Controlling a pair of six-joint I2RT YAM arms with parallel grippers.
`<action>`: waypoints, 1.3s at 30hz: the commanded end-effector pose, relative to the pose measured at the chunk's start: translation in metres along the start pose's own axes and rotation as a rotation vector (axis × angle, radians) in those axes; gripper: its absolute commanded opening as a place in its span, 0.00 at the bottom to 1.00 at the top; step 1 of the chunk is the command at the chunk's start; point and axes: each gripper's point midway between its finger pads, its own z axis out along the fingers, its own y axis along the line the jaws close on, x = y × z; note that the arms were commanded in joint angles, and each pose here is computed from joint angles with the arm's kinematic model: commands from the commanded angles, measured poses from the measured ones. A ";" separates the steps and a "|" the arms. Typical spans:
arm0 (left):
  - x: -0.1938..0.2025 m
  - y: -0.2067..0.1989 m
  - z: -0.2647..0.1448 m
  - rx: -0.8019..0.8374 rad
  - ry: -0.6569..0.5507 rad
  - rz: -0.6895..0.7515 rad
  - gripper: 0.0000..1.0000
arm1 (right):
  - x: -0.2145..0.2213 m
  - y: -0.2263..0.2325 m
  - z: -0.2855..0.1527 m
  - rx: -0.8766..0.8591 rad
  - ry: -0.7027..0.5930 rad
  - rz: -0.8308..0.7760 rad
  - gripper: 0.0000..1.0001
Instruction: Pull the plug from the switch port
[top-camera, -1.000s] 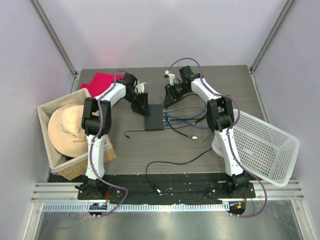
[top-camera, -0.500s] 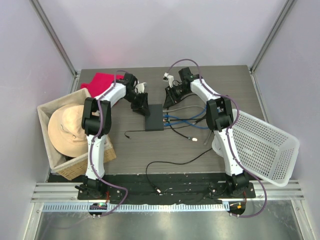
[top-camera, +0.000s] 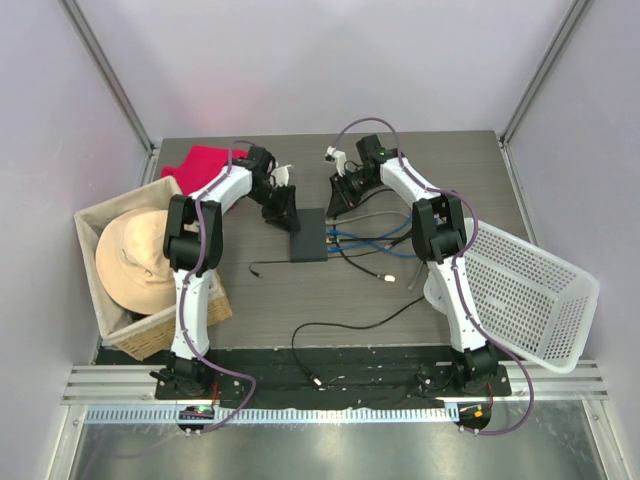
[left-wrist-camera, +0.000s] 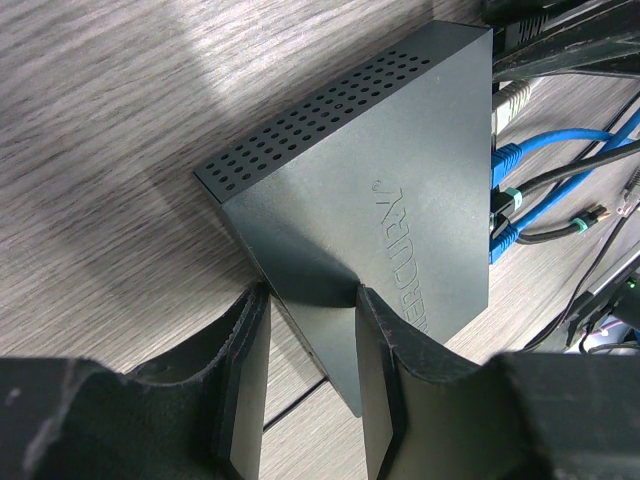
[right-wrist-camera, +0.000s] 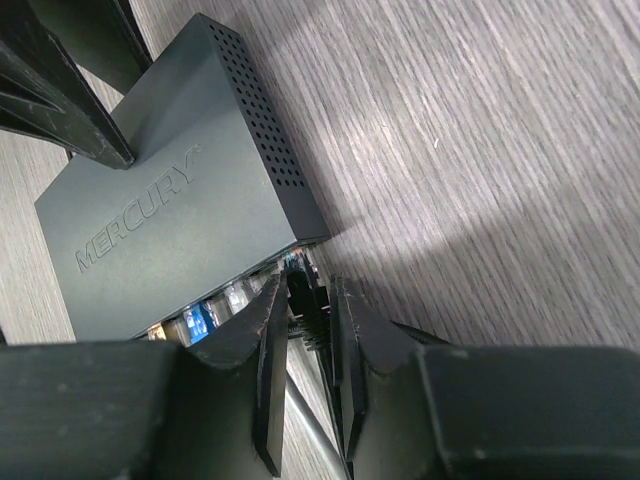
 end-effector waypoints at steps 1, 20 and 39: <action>0.023 0.028 0.031 -0.118 0.087 0.035 0.28 | 0.038 -0.015 0.016 0.082 0.135 -0.031 0.01; 0.025 0.025 0.035 -0.125 0.097 0.063 0.27 | 0.021 -0.012 0.011 0.184 0.178 -0.108 0.01; 0.023 0.027 0.049 -0.157 0.104 0.095 0.14 | 0.048 -0.025 -0.011 0.252 0.362 -0.270 0.02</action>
